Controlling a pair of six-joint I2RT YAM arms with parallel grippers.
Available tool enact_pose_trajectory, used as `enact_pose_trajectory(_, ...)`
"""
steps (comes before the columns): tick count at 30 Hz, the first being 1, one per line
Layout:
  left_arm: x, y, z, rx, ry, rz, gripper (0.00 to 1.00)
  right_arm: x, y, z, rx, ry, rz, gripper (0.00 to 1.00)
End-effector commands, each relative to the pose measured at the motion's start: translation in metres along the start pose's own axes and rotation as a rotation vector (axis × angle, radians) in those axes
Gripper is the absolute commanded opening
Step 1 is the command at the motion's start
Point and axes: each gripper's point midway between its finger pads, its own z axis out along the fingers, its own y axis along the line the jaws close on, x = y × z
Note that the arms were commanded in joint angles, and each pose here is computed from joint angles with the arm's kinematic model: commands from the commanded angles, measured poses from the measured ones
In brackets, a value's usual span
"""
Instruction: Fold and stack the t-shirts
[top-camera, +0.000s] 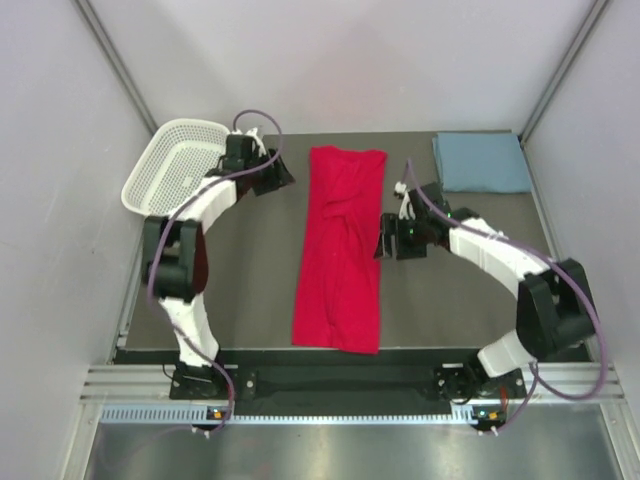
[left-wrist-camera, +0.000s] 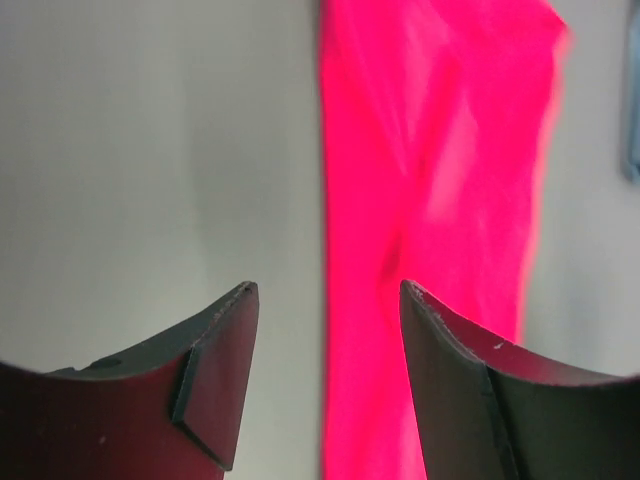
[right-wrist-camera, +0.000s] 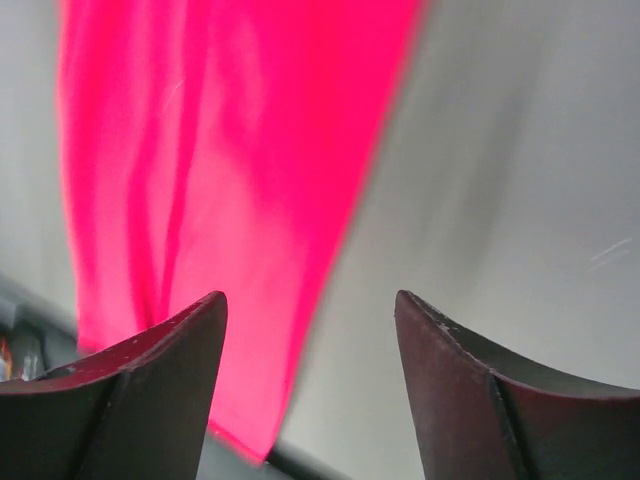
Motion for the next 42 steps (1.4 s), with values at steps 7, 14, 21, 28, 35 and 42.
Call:
enact_pose_trajectory(7, 0.152, -0.056, -0.171, 0.104, 0.154, 0.003, 0.67, 0.124, 0.063, -0.040, -0.191, 0.089, -0.025, 0.70)
enact_pose_trajectory(14, 0.240, -0.052, -0.234, 0.116, 0.210, -0.101, 0.68, 0.186, 0.073, -0.045, -0.234, 0.145, 0.011, 0.65)
enact_pose_trajectory(21, 0.285, -0.028, -0.249, 0.031, 0.304, -0.182, 0.63, 0.213, 0.071, -0.040, -0.271, 0.132, 0.178, 0.61)
enact_pose_trajectory(28, 0.308, -0.012, -0.253, -0.073, 0.369, -0.232, 0.51, 0.217, 0.064, -0.038, -0.263, 0.106, 0.284, 0.50)
enact_pose_trajectory(35, 0.344, -0.010, -0.251, -0.119, 0.487, -0.210, 0.52, 0.224, 0.057, -0.030, -0.230, 0.129, 0.268, 0.50)
enact_pose_trajectory(42, 0.355, 0.004, -0.247, -0.196, 0.490, -0.206, 0.52, 0.225, 0.059, -0.028, -0.238, 0.131, 0.267, 0.51)
